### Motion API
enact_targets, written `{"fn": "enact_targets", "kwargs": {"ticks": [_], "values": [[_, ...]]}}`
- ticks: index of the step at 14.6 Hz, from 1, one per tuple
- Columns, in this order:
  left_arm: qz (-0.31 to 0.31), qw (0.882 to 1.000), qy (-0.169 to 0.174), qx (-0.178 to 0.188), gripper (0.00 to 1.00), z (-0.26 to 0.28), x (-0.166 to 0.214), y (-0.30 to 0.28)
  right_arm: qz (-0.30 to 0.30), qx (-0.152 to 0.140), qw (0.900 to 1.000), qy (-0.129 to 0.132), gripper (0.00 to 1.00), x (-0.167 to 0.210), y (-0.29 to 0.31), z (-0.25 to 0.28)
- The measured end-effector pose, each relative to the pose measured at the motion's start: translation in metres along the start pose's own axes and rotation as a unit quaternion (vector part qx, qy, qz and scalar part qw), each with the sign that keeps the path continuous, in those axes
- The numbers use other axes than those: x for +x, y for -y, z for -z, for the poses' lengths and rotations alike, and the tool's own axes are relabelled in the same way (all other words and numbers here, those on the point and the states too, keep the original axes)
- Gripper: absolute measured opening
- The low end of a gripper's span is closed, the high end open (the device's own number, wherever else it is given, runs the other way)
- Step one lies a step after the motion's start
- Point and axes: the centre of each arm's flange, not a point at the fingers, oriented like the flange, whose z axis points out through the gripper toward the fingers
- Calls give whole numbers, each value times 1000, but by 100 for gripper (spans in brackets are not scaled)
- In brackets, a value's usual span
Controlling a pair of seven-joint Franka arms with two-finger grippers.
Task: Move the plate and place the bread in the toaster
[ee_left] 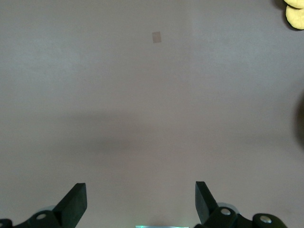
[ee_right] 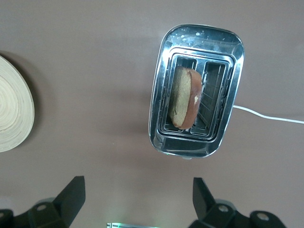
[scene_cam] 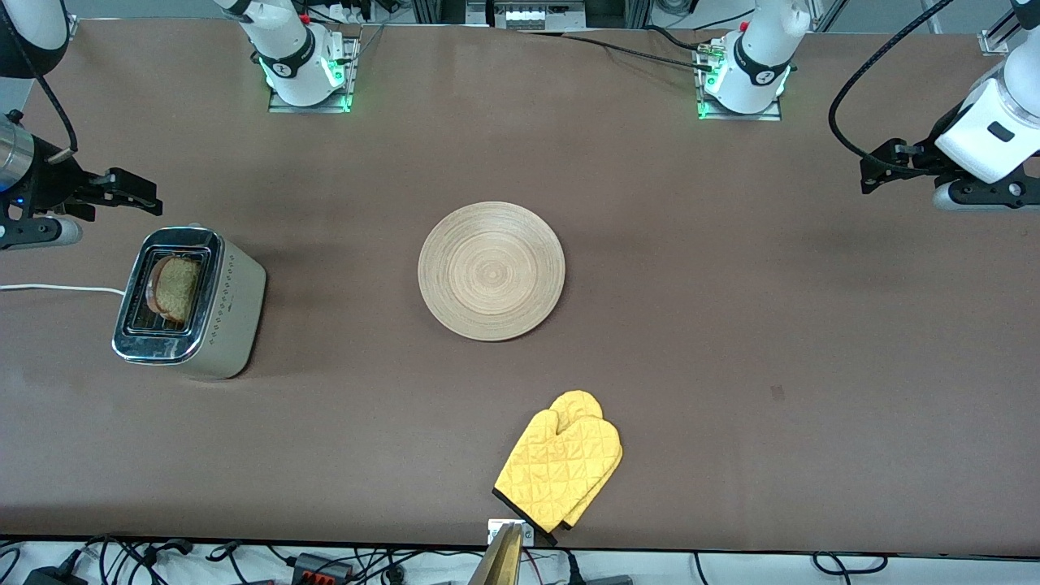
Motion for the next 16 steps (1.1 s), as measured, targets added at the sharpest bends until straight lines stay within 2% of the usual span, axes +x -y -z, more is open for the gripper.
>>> {"fn": "enact_targets", "kwargs": {"ticks": [7,16], "values": [[-7,1000,-2,1,100,2,0,-7,-6,-8,1000,-6,100,2,19,7],[-19,1000,-8,2,100,7,2,-22,-9,-8,1000,0,100,4,16,3]]}}
